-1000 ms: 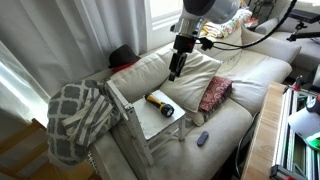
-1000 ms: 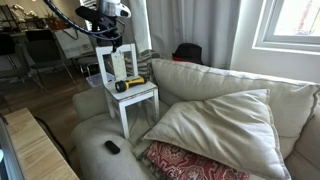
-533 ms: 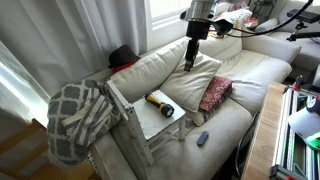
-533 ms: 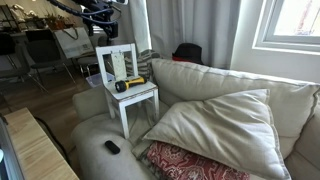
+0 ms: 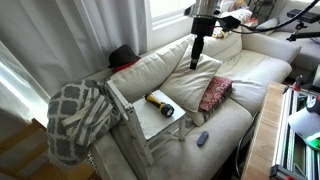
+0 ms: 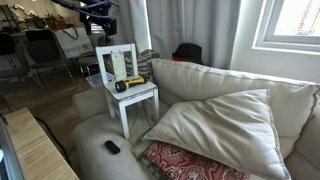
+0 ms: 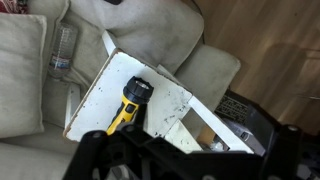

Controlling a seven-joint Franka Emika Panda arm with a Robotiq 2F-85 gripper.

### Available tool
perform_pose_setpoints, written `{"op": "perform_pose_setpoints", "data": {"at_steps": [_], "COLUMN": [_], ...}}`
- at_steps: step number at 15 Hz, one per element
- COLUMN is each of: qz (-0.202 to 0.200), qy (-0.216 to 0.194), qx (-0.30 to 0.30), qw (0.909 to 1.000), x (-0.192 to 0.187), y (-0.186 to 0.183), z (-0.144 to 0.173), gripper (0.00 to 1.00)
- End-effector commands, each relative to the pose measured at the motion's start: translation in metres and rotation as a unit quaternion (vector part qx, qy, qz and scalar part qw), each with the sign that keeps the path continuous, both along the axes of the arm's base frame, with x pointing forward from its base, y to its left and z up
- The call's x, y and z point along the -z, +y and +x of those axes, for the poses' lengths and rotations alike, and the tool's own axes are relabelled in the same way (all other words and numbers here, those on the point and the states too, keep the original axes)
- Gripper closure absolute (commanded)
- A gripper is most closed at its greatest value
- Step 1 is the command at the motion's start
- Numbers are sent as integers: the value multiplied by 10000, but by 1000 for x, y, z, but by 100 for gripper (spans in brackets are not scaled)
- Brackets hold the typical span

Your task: Turn off the flashlight

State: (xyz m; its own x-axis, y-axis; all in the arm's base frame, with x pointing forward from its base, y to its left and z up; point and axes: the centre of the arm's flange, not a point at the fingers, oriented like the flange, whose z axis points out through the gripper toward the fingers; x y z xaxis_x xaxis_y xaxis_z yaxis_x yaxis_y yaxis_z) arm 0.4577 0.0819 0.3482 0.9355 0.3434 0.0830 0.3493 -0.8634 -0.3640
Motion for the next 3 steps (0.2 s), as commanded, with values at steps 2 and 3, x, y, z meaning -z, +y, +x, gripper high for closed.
{"op": "perform_pose_setpoints", "data": {"at_steps": [2,3], "qz": [0,0], "qy": [2,2], "qx": [2,3], "qw": [10000,10000], "x": [0,0], "y": [0,0], "z": [0,0], "gripper": [0,0]}}
